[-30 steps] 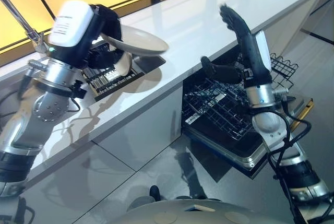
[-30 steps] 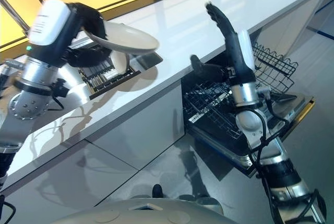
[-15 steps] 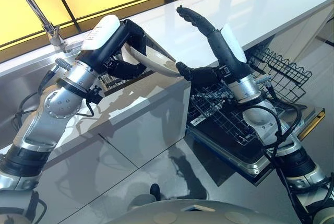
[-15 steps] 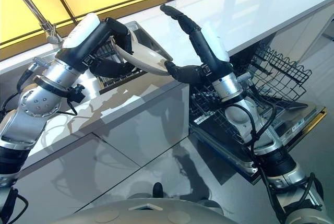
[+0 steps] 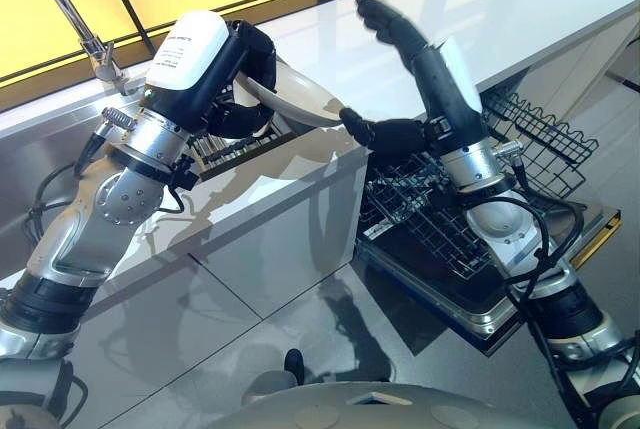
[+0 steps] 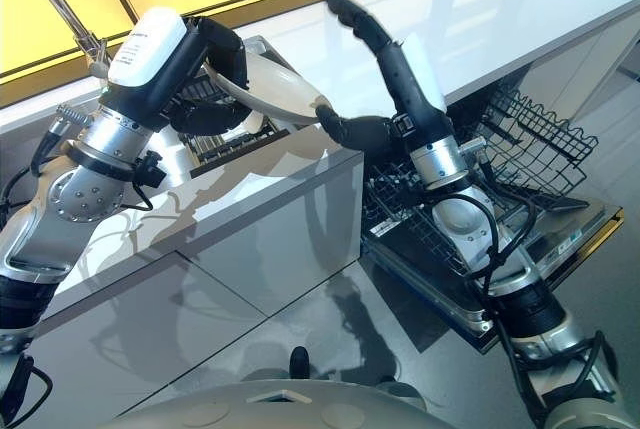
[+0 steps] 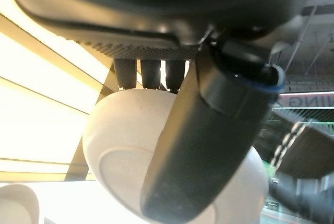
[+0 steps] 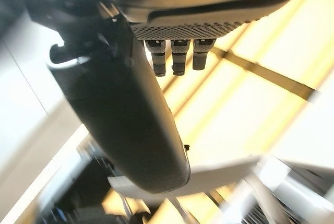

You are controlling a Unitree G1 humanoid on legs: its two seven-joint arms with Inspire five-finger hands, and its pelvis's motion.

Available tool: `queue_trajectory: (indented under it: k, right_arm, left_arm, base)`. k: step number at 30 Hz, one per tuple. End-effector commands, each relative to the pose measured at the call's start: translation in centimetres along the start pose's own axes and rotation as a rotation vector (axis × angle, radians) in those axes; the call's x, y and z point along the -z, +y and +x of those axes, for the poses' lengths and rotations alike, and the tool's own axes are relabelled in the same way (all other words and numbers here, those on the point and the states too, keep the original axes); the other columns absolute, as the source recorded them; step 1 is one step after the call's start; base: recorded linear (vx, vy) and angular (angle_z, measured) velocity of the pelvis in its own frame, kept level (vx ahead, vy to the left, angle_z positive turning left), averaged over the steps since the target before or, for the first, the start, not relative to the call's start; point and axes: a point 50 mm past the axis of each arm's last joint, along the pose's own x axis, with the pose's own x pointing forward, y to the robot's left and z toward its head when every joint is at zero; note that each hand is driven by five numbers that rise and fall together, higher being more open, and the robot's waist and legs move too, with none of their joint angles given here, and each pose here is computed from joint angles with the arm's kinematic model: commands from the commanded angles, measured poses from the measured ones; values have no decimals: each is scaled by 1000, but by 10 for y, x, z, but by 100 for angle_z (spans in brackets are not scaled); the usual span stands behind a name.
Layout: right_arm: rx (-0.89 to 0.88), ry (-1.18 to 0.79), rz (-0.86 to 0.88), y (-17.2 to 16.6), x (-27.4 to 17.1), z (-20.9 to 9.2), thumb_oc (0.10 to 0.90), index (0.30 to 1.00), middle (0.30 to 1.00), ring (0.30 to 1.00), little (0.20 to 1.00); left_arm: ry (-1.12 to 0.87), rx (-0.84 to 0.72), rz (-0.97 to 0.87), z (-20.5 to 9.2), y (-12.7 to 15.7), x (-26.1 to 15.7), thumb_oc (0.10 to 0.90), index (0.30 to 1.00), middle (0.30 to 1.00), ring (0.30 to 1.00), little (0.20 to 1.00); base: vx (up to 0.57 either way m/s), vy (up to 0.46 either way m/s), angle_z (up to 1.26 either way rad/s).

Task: Pick up plates and place into dishwasher.

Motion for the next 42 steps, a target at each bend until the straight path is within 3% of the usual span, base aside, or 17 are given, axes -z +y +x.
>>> queue_trajectory:
  k: [1,6,11,23,35,42]
  right_arm:
    - [323,-453,42,-31,-66,14,800,900,900,900,900]
    - [365,-435,38,-34,-63,10,800,900,900,900,900]
    - [135,-307,29,-22,-50,15,800,900,900,900,900]
    - [-157,-207,124,3,-39,8,800,900,900,900,900]
    - [-93,-273,212,4,-47,8,800,900,900,900,900]
    - [-134,-221,200,7,-41,7,800,900,900,900,900]
  left_arm:
    - [-96,-227,110,18,42,-11,100,300,300,300,200]
    - [-76,-212,101,14,39,-10,100,300,300,300,200]
    - [-81,-207,85,15,42,-11,100,300,300,300,200]
    - [-76,-226,94,20,47,-11,100,300,300,300,200]
    - [-13,-250,191,19,48,0,100,300,300,300,200]
    - [68,-251,149,15,47,16,100,300,300,300,200]
  base:
    - [28,23,-12]
    - [6,12,-10]
    - [-7,4,-4]
    - [-4,0,-1]
    - [0,0,0]
    - [0,0,0]
